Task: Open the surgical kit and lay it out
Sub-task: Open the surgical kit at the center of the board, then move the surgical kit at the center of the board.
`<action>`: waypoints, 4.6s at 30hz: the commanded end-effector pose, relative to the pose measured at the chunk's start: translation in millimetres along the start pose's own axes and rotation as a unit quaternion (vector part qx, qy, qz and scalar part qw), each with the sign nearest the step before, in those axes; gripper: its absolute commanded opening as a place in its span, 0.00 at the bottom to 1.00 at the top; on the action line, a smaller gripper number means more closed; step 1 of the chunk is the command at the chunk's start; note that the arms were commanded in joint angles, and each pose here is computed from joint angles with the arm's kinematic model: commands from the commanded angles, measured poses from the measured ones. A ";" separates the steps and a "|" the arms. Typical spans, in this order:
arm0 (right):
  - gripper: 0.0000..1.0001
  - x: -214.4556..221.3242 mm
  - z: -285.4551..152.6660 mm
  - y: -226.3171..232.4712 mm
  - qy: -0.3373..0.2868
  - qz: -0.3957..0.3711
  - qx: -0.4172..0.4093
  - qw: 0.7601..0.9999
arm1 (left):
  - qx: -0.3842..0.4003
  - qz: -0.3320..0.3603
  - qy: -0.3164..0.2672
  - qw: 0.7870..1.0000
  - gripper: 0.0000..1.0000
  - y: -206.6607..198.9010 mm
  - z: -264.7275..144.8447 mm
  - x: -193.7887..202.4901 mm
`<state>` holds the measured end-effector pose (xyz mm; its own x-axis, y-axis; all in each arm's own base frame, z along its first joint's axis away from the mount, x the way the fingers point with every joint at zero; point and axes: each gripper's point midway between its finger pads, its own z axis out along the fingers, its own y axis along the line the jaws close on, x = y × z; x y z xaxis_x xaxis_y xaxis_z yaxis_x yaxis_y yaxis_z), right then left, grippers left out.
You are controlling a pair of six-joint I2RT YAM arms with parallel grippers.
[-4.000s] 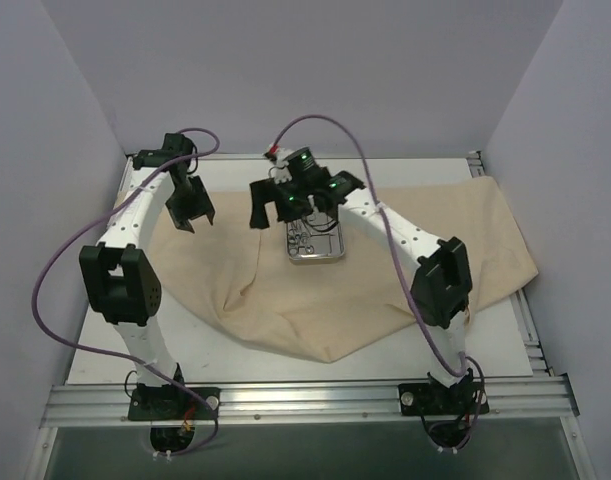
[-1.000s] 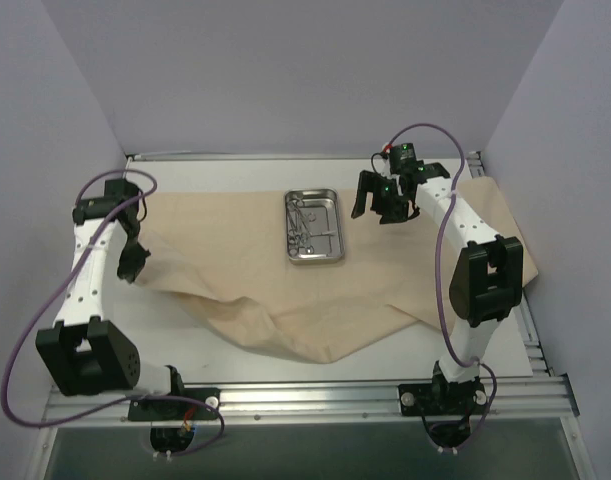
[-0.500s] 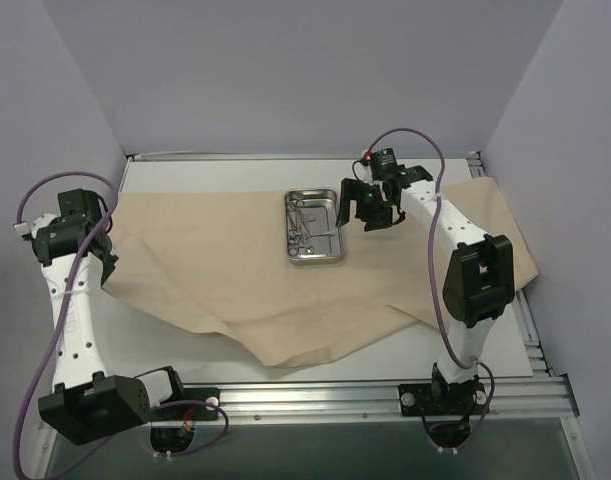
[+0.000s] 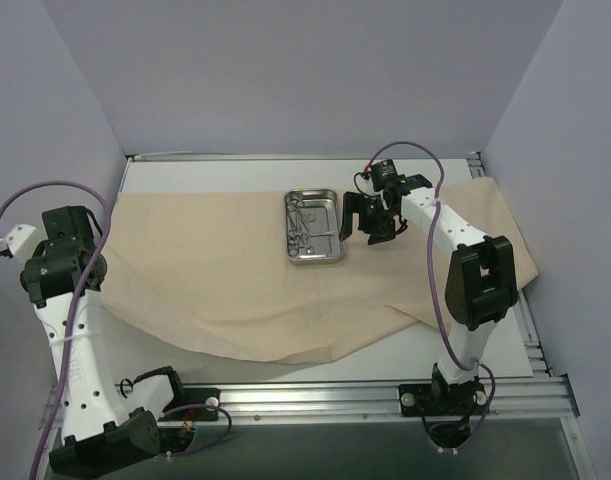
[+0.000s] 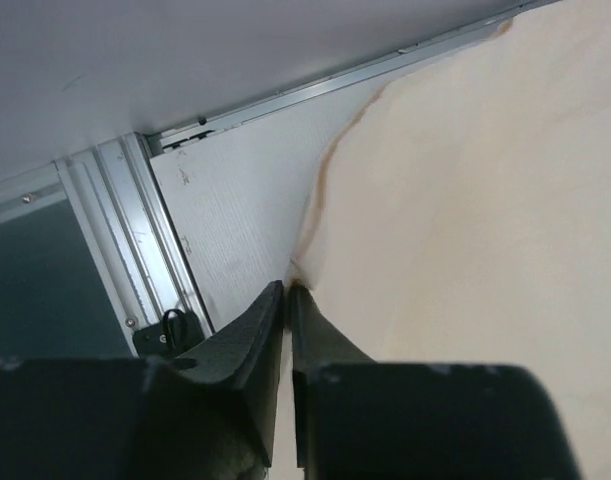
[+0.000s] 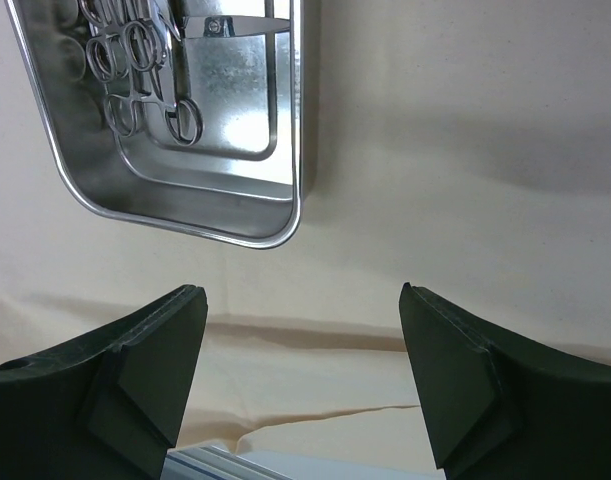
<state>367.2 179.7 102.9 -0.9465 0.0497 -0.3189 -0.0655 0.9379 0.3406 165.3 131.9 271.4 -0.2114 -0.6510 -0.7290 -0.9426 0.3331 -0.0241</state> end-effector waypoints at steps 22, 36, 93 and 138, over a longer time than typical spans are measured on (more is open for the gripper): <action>0.58 -61.5 -22.2 -46.8 -0.056 0.047 0.060 0.996 | 0.183 0.106 0.164 0.964 0.14 -120.6 -17.9 55.1; 0.59 -49.8 -48.1 -188.6 -0.062 0.188 0.170 0.965 | 0.209 0.203 0.291 0.911 0.02 -270.9 35.9 152.0; 0.00 -97.9 164.0 -250.9 -0.022 0.301 0.076 0.950 | 0.334 0.116 0.395 0.848 0.06 -459.0 207.0 243.8; 0.68 -44.5 -82.5 -265.8 -0.007 0.199 0.347 0.916 | 0.376 0.290 0.270 0.837 0.45 -266.9 10.8 135.7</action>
<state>433.9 -86.5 105.7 -0.8037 0.4566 -0.3815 0.5157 0.8544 -0.0639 385.4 -42.2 157.1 -0.8805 -0.3570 -0.3118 -0.2786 0.9220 -0.2689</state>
